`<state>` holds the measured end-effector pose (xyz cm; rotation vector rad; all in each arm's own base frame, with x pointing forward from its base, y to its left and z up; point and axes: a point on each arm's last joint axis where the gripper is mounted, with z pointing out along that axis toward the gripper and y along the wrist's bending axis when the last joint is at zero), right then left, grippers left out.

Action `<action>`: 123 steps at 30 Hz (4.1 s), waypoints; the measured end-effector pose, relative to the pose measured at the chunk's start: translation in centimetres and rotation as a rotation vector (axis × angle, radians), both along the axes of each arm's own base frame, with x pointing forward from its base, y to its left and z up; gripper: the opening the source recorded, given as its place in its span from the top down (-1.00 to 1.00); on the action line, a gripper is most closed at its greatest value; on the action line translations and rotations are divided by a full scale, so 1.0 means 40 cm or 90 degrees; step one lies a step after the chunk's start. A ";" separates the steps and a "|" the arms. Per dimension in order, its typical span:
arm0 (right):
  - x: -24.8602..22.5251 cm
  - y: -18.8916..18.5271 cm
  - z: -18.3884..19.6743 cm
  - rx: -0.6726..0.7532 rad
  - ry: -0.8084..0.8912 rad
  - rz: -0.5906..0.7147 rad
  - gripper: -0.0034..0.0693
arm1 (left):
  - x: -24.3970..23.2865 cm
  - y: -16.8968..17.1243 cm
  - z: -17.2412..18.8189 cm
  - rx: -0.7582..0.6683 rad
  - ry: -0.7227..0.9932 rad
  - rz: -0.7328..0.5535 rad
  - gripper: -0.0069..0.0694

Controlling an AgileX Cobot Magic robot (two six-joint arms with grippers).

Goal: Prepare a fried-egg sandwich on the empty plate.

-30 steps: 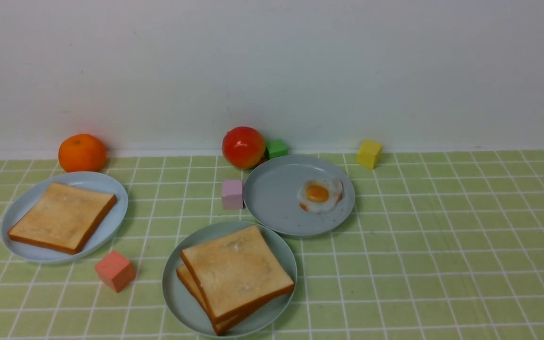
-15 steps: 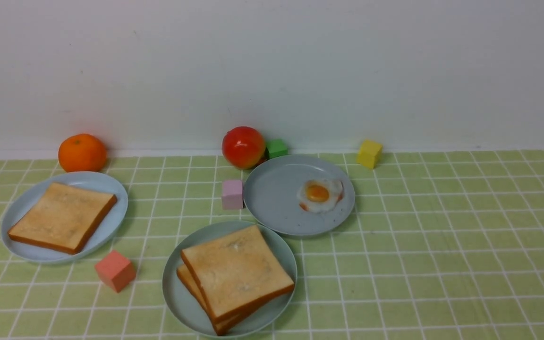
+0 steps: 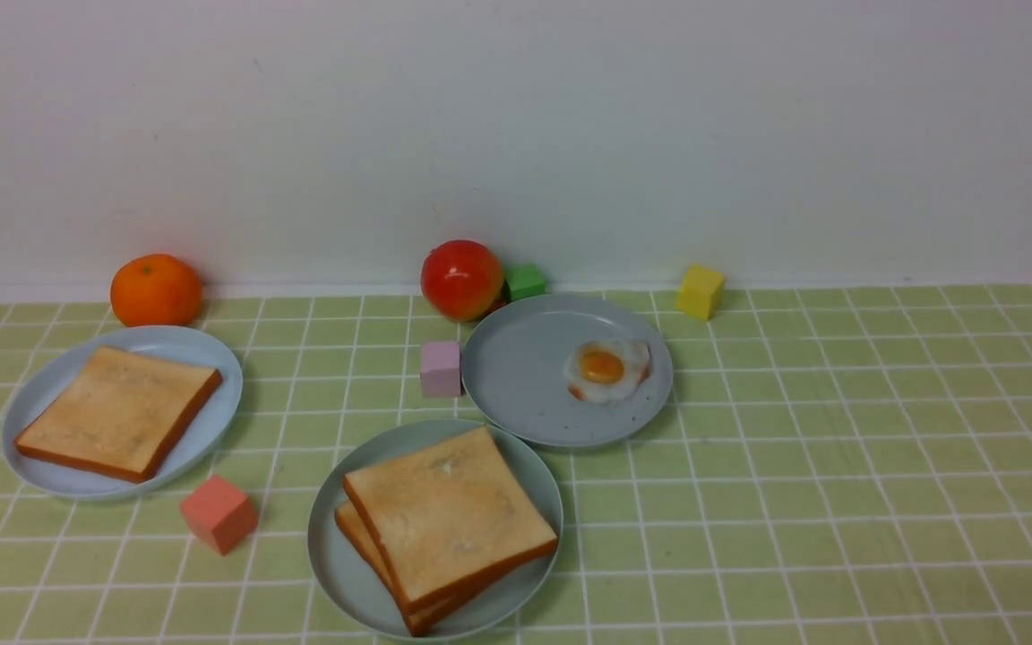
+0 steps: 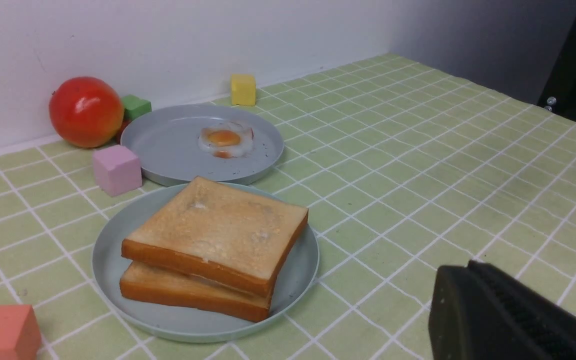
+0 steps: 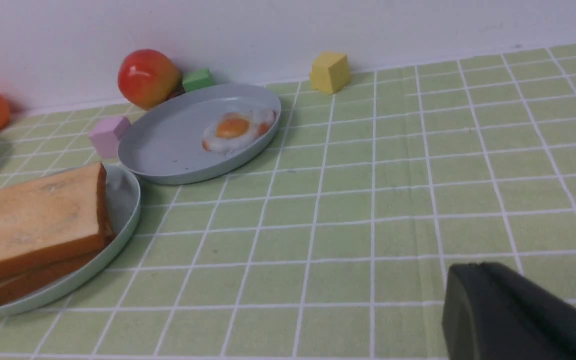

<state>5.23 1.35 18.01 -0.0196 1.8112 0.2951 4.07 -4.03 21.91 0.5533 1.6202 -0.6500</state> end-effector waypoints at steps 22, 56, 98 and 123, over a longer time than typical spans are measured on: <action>-0.005 0.003 -0.017 -0.059 0.034 0.024 0.92 | 0.000 0.000 -0.001 0.001 0.002 0.000 0.80; -0.005 0.003 -0.018 -0.057 0.035 0.025 0.88 | 0.029 0.090 -0.124 -0.077 0.184 0.469 0.85; -0.005 0.003 -0.018 -0.058 0.035 0.025 0.82 | 0.029 0.090 -0.124 -0.083 0.185 0.471 0.84; -0.005 0.003 -0.018 -0.058 0.035 0.025 0.72 | 0.029 0.090 -0.124 -0.083 0.185 0.471 0.78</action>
